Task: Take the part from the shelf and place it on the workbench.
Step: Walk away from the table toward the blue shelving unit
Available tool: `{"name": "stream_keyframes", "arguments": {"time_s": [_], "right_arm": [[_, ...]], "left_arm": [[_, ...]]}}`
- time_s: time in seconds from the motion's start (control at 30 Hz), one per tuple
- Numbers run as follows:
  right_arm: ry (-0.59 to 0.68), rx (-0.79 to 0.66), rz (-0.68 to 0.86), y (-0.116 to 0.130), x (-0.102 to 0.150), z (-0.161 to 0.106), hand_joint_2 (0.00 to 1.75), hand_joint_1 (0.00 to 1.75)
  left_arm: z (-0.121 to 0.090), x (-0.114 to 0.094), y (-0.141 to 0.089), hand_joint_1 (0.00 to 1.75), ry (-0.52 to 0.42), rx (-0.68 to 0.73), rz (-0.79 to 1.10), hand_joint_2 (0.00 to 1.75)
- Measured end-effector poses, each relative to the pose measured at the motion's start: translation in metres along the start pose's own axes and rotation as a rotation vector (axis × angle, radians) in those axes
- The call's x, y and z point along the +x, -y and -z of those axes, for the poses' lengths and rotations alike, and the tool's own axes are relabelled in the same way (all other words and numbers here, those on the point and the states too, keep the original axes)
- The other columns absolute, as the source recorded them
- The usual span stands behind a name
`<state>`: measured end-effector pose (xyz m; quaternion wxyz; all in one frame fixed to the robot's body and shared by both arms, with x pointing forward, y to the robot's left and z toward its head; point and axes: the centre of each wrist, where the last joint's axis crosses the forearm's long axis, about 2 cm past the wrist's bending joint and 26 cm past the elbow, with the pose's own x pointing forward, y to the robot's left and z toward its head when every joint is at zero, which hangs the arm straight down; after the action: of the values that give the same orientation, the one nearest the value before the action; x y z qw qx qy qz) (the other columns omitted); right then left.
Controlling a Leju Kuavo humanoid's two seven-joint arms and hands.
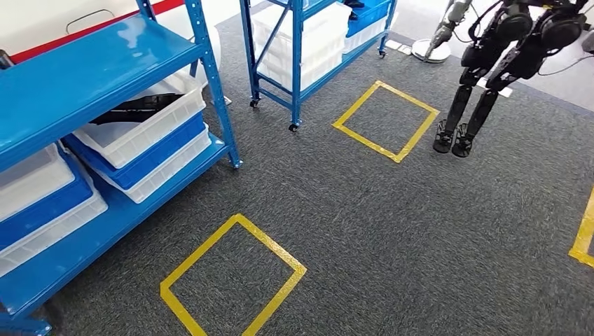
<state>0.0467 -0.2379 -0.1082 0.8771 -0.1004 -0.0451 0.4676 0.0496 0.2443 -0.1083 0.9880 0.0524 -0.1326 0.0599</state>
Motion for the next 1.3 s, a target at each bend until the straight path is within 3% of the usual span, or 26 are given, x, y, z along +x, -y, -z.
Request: {"name": "stream_keyframes", "arguments": {"time_s": [0.5, 1.3], "right_arm": [[0.027, -0.054, 0.026, -0.0031, -0.0050, 0.0000, 0.00, 0.00], [0.032, -0.059, 0.000, 0.0006, -0.0049, 0.0007, 0.00, 0.00]], "left_arm": [[-0.0003, -0.0005, 0.0018, 0.00, 0.048, -0.042, 0.002, 0.00], [-0.0012, -0.0016, 0.0052, 0.00, 0.030, -0.031, -0.020, 0.00]]}}
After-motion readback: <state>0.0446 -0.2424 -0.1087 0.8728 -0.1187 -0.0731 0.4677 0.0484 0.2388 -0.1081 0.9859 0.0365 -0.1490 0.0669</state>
